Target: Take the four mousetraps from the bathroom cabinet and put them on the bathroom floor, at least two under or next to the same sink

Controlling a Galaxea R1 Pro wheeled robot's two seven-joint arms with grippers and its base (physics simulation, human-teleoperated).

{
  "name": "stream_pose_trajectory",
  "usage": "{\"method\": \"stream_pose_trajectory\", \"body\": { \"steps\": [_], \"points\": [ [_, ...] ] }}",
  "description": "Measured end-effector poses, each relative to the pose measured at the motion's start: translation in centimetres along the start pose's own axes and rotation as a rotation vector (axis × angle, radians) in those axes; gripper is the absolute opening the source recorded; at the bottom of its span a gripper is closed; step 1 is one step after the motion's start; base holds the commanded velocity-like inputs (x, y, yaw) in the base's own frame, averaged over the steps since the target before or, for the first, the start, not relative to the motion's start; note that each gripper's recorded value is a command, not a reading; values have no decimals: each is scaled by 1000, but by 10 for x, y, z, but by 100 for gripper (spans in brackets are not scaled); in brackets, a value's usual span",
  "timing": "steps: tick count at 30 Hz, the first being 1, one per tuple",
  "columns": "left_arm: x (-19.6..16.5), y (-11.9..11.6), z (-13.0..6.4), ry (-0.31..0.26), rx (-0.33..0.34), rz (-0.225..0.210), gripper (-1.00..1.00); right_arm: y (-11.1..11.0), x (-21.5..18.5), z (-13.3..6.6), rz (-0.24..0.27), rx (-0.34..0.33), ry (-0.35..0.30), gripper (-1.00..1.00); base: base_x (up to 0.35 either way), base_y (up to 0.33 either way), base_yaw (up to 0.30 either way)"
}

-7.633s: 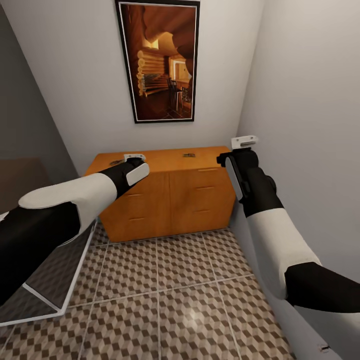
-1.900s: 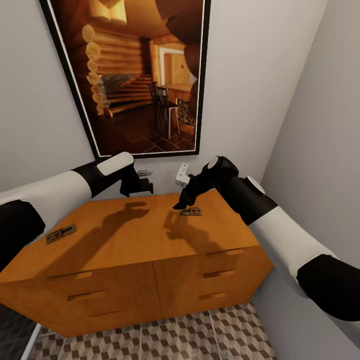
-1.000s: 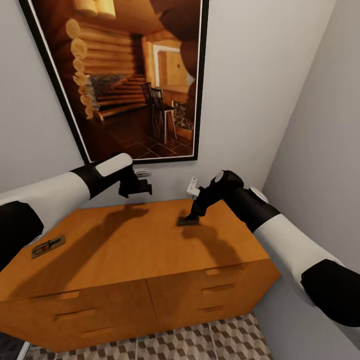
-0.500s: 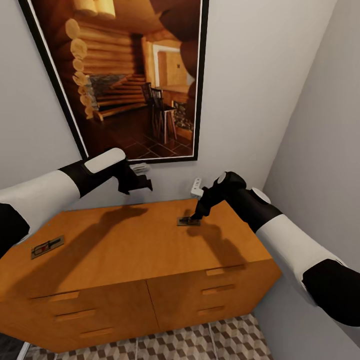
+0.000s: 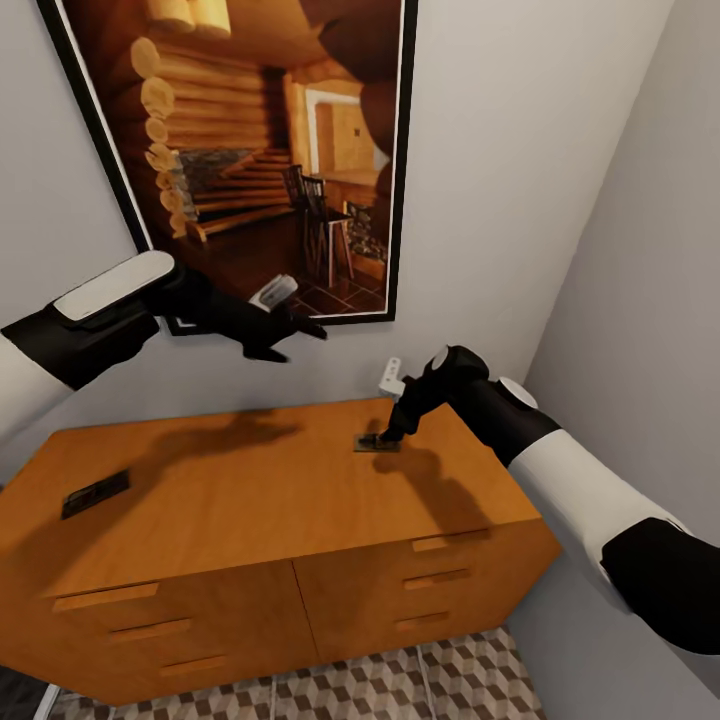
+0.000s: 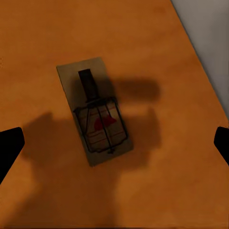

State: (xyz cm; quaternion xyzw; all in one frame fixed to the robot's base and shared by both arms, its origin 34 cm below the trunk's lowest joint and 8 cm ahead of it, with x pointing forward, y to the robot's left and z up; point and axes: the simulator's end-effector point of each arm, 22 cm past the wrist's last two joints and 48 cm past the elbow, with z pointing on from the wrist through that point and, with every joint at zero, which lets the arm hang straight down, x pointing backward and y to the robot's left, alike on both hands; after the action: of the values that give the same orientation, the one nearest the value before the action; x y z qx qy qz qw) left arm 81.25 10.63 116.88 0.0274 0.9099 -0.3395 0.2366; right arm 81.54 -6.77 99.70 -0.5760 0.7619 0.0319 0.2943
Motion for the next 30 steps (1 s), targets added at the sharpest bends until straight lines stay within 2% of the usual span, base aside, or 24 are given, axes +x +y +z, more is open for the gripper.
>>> {"method": "stream_pose_trajectory", "body": {
  "steps": [5,11,20,26,30],
  "points": [
    [3,-20,-4,1,73,21,100,-4,9,6,16,14,20,100,0,0,0],
    [4,-34,-6,1,128,28,100,-9,24,14,35,31,48,100,0,0,0],
    [5,-56,-11,3,228,30,100,-11,43,26,36,33,73,100,14,0,0],
    [6,-69,-14,4,286,32,100,-11,50,29,39,32,82,100,140,0,0],
    [7,-72,-15,5,300,33,100,-11,51,30,40,32,84,100,132,0,0]
  ]
}}
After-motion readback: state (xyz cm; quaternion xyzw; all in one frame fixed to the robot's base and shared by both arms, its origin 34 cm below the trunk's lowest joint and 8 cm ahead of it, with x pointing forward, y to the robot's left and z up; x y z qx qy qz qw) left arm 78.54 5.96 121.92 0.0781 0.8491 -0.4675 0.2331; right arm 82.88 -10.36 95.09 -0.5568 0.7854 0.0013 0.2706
